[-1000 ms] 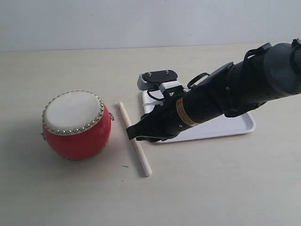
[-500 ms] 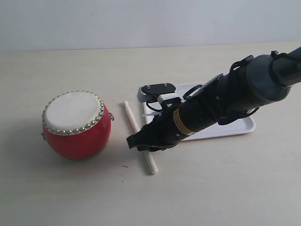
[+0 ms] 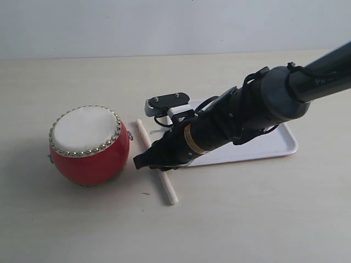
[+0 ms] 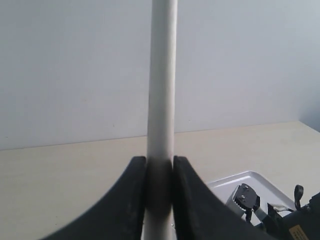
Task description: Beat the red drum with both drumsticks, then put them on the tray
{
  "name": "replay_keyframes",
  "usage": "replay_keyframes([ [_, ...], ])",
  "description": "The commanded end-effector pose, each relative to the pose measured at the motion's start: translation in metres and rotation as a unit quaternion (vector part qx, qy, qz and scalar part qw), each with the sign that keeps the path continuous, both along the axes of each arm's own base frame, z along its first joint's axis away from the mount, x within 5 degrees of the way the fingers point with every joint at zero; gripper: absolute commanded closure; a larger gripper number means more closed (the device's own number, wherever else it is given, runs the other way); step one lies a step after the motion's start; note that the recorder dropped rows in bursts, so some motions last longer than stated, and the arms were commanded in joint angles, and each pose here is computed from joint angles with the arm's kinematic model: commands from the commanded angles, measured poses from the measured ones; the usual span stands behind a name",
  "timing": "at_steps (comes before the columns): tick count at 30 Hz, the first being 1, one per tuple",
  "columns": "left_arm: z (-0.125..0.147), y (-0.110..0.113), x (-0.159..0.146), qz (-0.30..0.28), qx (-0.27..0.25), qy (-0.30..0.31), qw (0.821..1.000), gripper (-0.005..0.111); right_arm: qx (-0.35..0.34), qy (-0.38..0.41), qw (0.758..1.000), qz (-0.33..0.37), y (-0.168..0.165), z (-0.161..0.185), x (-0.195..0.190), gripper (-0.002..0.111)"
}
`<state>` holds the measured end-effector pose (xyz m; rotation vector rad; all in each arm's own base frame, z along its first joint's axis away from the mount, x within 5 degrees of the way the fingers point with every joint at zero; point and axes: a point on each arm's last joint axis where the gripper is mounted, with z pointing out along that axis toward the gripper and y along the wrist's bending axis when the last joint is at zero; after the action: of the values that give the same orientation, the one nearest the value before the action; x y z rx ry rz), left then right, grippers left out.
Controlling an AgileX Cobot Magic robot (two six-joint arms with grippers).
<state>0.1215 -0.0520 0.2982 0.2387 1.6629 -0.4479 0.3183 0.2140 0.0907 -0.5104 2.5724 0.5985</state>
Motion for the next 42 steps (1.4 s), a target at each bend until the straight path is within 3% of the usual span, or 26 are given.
replay_keyframes([
  [1,0.001,0.000,-0.001,-0.001,0.002,-0.004,1.000,0.106,-0.012,0.004,1.000,-0.003,-0.001,-0.009,0.000,0.079],
  [5,0.001,0.000,-0.001,-0.002,0.001,-0.004,1.000,0.106,-0.009,0.005,1.000,-0.001,0.000,-0.008,0.000,0.082],
  [13,0.001,0.000,-0.001,-0.004,0.000,-0.005,1.000,0.106,-0.003,0.007,1.000,0.025,0.002,-0.008,-0.002,0.108],
  [21,0.001,0.000,-0.001,-0.004,0.000,-0.005,1.000,0.106,-0.003,0.003,1.000,0.021,0.002,-0.005,-0.001,0.108],
  [31,0.002,-0.002,-0.002,-0.013,-0.002,-0.007,1.000,0.106,0.030,-0.067,0.997,0.029,0.003,0.052,0.000,0.108],
  [42,0.000,-0.002,-0.002,-0.015,-0.003,0.002,1.000,0.107,0.041,-0.126,0.991,0.022,-0.009,0.091,0.004,0.108],
])
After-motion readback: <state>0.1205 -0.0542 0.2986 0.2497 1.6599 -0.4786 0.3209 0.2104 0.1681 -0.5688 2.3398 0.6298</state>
